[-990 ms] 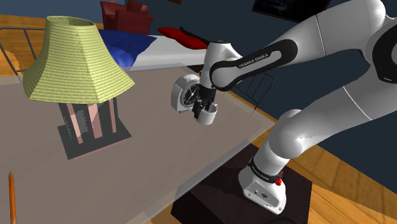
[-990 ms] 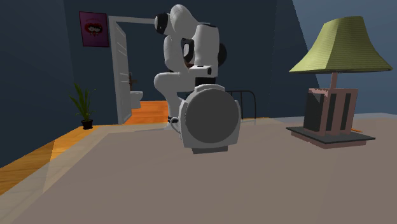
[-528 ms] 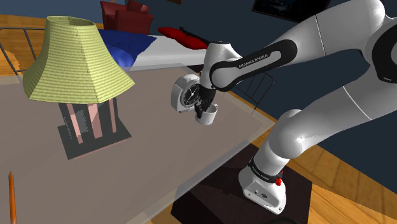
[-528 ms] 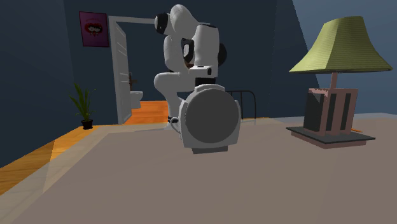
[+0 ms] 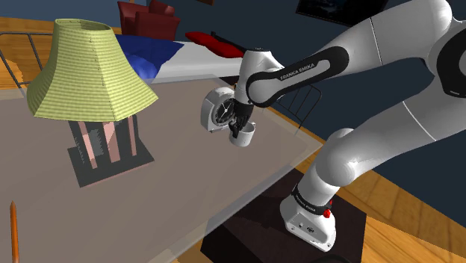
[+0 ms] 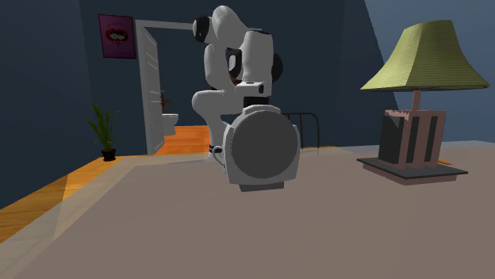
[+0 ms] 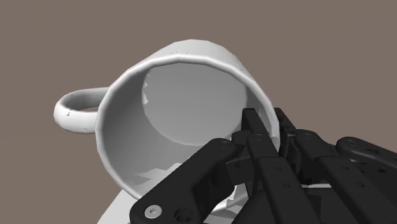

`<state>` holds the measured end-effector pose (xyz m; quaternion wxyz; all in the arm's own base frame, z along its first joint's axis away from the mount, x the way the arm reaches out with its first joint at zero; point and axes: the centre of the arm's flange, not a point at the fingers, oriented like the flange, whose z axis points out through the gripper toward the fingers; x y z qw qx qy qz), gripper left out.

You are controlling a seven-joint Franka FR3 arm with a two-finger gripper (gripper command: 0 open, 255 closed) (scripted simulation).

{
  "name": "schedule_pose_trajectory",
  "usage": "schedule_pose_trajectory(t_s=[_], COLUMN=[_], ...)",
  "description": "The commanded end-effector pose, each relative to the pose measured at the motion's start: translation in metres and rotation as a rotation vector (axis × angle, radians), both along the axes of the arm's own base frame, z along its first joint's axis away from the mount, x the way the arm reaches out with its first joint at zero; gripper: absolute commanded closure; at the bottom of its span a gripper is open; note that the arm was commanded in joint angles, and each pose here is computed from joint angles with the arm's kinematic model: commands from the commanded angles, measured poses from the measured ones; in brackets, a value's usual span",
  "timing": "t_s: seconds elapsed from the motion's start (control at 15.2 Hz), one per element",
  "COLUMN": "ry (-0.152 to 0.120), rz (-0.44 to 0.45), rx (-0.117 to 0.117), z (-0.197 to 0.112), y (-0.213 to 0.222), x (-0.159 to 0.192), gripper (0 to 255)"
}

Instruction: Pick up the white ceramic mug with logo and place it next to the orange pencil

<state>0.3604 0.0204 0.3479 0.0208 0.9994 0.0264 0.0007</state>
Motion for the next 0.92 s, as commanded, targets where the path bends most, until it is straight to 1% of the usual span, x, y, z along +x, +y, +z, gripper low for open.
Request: schedule_pose_trajectory(t_s=[0.0, 0.86], ry=[0.001, 0.001], rz=[0.000, 0.000], rx=[0.000, 0.000], z=[0.005, 0.074], y=[0.000, 0.000], x=[0.000, 0.000], gripper=[255, 255])
